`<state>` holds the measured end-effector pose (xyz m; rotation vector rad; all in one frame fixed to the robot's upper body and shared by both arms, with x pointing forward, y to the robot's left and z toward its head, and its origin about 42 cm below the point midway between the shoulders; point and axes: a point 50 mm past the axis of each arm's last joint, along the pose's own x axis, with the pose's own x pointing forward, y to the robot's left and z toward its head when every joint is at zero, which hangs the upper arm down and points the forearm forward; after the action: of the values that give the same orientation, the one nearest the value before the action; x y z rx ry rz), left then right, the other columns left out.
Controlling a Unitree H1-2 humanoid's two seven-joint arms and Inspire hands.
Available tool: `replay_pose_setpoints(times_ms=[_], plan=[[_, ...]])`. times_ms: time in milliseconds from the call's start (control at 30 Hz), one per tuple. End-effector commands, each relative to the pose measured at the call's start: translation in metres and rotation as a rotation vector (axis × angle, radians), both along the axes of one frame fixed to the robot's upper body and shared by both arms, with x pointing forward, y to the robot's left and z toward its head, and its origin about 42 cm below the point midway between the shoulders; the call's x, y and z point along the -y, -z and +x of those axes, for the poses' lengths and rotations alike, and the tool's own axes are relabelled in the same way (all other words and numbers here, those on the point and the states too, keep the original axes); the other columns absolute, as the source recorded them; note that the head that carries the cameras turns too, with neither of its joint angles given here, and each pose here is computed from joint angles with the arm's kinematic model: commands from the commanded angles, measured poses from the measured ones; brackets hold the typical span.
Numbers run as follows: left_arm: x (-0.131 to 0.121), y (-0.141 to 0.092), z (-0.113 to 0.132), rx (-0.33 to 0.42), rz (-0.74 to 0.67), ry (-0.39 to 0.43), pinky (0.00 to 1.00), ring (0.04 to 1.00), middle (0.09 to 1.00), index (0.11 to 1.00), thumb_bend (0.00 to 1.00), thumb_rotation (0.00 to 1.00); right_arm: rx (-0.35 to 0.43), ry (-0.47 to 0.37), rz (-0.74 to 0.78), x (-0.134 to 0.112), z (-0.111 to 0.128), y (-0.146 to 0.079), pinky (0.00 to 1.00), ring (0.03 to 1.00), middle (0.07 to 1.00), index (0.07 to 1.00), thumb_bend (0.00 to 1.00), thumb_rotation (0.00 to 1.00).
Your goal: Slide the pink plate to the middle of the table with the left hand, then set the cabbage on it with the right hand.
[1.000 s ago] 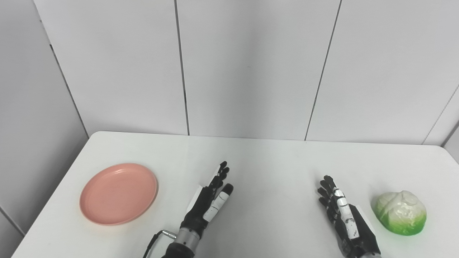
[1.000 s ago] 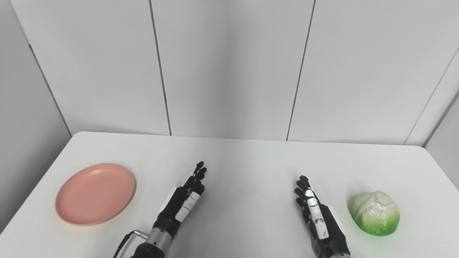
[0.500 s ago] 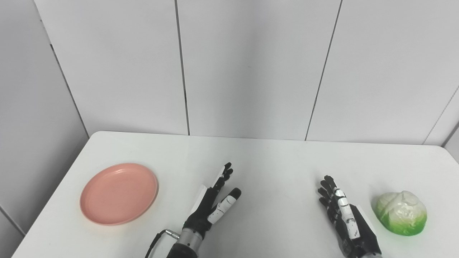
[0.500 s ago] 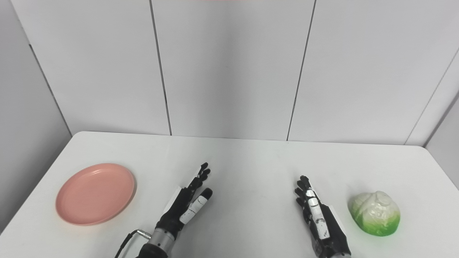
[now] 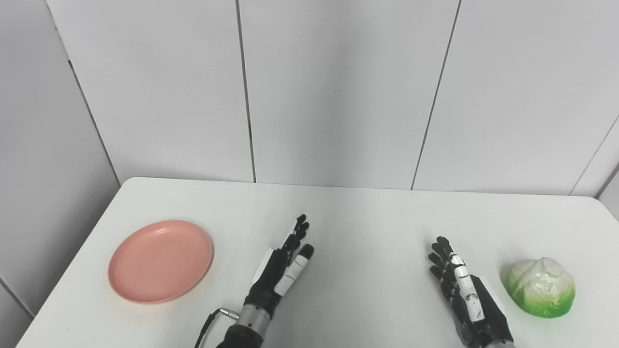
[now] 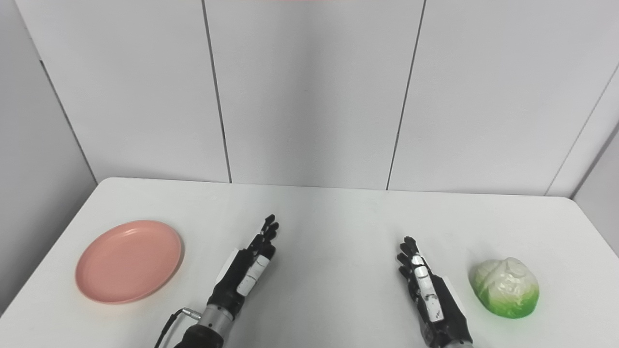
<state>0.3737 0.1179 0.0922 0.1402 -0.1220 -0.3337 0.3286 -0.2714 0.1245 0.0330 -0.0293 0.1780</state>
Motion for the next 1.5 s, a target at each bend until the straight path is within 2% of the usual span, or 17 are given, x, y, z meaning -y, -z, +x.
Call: replay_pose_setpoints(times_ms=[0,133,367,767,1000,1100,1467], plan=[[-0.006,0.031,-0.022,-0.1,-0.047,0.007,0.99,0.996,1.0,1.0,0.85,1.0,-0.007,-0.02,0.002,-0.006,0.004,0.002,1.0,1.0,1.0,1.0,0.3,1.0],[-0.007,0.006,-0.018,-0.036,-0.098,-0.014,0.94,0.979,0.992,0.989,0.86,1.0,-0.005,-0.019,-0.011,-0.005,0.007,0.005,1.0,1.0,1.0,1.0,0.31,1.0],[-0.01,-0.028,-0.015,0.069,-0.173,-0.006,0.97,0.989,0.994,0.99,0.86,1.0,-0.017,-0.014,0.012,-0.007,0.011,0.007,1.0,1.0,1.0,1.0,0.3,1.0],[-0.027,-0.117,-0.015,0.261,-0.322,0.006,0.99,0.985,0.992,0.992,0.89,1.0,-0.029,-0.013,0.009,-0.003,0.019,0.01,1.0,1.0,1.0,1.0,0.27,1.0],[-0.052,-0.158,-0.007,0.41,-0.282,-0.079,0.98,0.978,0.99,0.985,0.88,1.0,-0.018,-0.012,-0.001,0.004,0.02,0.011,1.0,1.0,1.0,1.0,0.25,1.0],[-0.061,-0.166,-0.006,0.444,-0.267,-0.107,0.99,0.977,0.991,0.987,0.88,1.0,-0.008,-0.008,-0.013,0.006,0.02,0.011,1.0,1.0,1.0,1.0,0.25,1.0],[-0.136,-0.197,-0.018,0.598,-0.266,-0.334,0.98,0.962,0.968,0.974,0.86,1.0,-0.011,-0.028,-0.011,0.011,0.02,0.01,1.0,1.0,1.0,1.0,0.27,1.0]])
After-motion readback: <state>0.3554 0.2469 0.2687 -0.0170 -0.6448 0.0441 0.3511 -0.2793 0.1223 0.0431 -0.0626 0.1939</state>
